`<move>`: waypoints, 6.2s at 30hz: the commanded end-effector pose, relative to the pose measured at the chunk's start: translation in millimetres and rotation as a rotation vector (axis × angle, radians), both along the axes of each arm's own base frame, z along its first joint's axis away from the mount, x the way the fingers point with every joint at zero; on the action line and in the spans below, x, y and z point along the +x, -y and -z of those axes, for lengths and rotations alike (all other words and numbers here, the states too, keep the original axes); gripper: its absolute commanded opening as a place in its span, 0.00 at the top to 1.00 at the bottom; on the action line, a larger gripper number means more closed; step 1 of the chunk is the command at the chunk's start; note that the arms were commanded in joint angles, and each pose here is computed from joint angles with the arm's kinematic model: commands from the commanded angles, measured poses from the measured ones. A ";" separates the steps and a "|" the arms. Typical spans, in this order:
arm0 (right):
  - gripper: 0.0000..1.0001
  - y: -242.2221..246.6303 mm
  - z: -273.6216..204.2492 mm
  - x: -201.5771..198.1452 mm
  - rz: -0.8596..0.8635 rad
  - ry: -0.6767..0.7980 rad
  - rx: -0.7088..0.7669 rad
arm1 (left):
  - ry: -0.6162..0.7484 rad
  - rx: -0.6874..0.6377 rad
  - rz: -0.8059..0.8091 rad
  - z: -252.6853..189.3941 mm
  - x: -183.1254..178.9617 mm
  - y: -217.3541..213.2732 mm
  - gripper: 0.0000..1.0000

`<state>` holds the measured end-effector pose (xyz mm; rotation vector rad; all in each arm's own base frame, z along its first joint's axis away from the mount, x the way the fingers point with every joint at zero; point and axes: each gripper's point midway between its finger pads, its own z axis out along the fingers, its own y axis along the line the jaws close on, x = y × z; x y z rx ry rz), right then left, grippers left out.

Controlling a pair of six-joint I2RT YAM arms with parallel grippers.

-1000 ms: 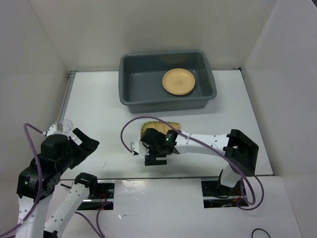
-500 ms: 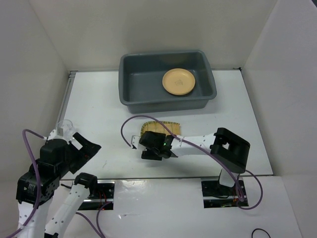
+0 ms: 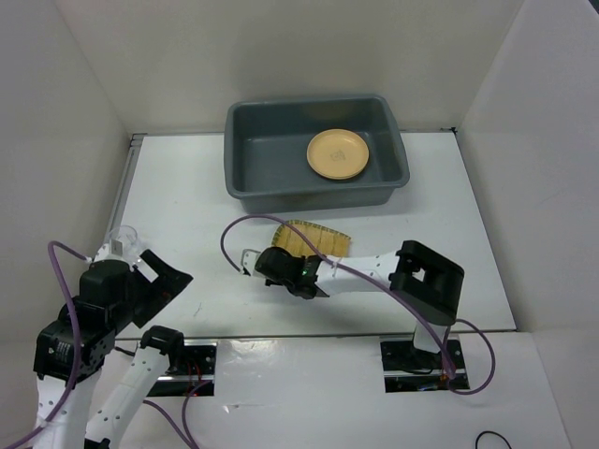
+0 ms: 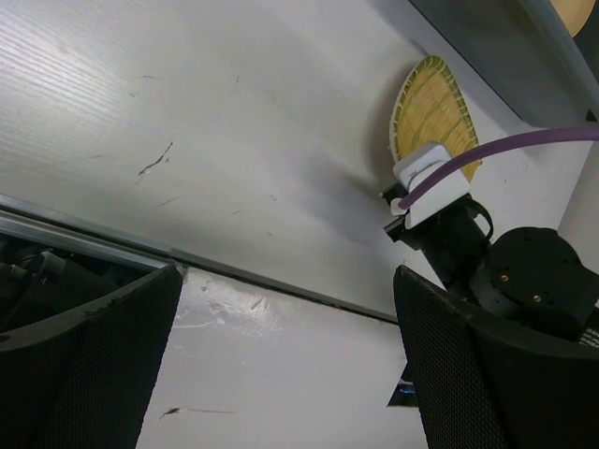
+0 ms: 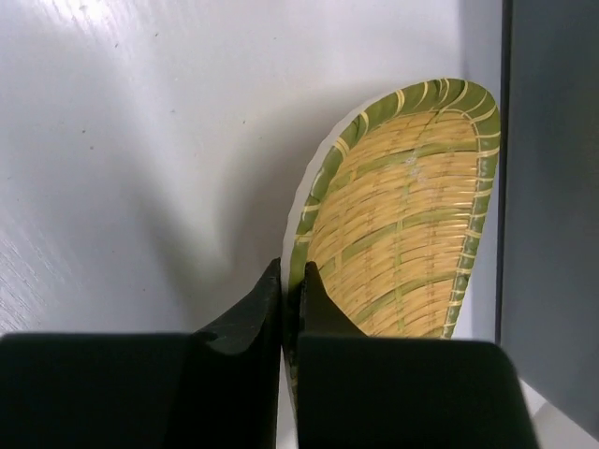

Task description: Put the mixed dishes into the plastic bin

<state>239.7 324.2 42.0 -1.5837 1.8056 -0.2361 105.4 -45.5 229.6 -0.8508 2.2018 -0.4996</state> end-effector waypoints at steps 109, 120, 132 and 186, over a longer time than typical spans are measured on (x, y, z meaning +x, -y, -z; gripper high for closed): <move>0.06 90.9 -319.0 296.7 0.276 0.250 0.527 | 0.041 0.121 0.072 -12.4 140.1 20.9 0.00; 0.01 226.7 -342.0 258.3 0.423 0.042 0.683 | 0.051 0.293 -0.046 -66.1 180.4 -34.4 0.00; 0.01 338.8 -254.1 223.3 0.572 -0.346 0.887 | -0.338 0.229 -0.416 15.1 194.4 -140.2 0.00; 0.01 326.1 -126.4 102.5 0.626 -0.763 0.680 | -0.575 0.294 -0.371 134.6 250.7 -198.1 0.00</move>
